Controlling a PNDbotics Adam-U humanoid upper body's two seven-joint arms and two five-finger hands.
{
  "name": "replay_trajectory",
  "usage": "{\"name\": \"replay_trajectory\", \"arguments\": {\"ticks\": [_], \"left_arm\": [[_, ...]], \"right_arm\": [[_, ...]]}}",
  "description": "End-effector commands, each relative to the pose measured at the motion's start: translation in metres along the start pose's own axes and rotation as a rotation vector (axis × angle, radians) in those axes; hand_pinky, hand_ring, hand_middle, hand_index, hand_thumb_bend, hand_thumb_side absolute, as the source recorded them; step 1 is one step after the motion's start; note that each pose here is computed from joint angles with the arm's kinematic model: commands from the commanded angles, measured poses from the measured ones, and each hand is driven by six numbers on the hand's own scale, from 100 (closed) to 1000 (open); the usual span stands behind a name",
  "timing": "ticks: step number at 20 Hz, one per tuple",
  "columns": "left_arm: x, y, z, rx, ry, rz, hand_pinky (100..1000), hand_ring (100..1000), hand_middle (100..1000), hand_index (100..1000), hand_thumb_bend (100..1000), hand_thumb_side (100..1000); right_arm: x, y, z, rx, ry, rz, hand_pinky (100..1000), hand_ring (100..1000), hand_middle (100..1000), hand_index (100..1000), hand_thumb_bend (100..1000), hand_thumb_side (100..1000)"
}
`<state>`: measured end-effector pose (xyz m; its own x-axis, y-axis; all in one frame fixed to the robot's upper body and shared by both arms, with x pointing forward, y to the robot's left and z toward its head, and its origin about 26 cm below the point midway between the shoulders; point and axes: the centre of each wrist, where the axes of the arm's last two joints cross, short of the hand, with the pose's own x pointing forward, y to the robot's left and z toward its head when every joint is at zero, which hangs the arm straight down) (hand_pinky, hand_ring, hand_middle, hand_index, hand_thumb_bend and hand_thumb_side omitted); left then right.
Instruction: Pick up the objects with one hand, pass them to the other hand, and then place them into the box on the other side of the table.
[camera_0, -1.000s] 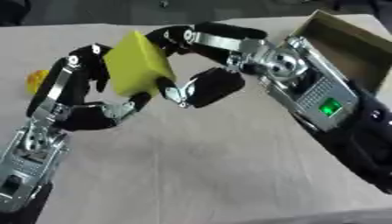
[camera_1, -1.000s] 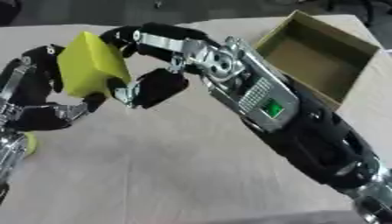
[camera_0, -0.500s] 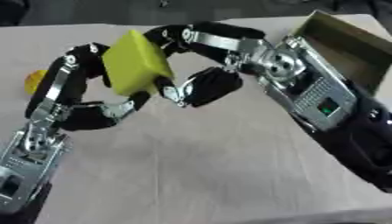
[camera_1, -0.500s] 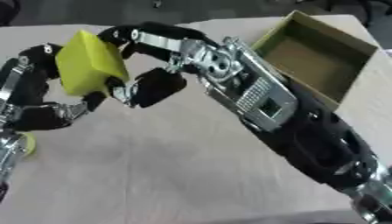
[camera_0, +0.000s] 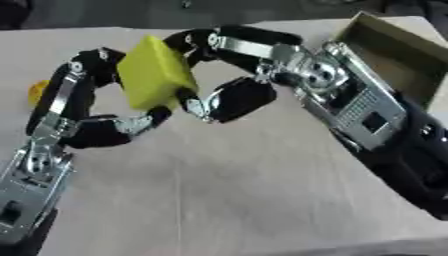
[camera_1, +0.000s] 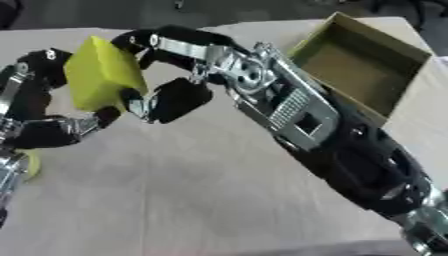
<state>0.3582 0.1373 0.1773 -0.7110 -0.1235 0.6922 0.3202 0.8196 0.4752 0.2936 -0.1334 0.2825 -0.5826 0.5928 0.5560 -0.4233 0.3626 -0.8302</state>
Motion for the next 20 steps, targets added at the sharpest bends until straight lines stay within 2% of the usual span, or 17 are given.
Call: {"name": "replay_trajectory", "arguments": {"ticks": [1,2,3,4,20], "left_arm": [[0.0063,0.0079,-0.0027,0.028,-0.028,-0.017,529,542,388,479,698,100],[0.0061,0.0082,-0.0025,0.029,-0.027,-0.019,537,553,403,497,712,100],[0.0056,0.0087,-0.0021,0.031,-0.025,-0.023,543,561,415,514,689,100],[0.0048,0.0092,-0.0016,0.036,-0.022,-0.025,544,563,415,520,722,100],[-0.0001,0.0136,0.002,0.107,-0.014,-0.046,574,627,496,676,805,107]], "right_arm": [[0.003,-0.0042,0.0028,-0.016,-0.005,0.012,1000,890,440,636,100,203],[0.0028,-0.0042,0.0028,-0.016,-0.004,0.012,1000,890,440,634,100,203],[0.0026,-0.0043,0.0029,-0.017,-0.003,0.011,1000,889,440,633,100,215],[0.0024,-0.0045,0.0031,-0.018,-0.002,0.011,1000,889,440,633,100,203],[0.0,-0.0069,0.0051,-0.047,0.009,-0.007,1000,886,436,619,100,202]]}}
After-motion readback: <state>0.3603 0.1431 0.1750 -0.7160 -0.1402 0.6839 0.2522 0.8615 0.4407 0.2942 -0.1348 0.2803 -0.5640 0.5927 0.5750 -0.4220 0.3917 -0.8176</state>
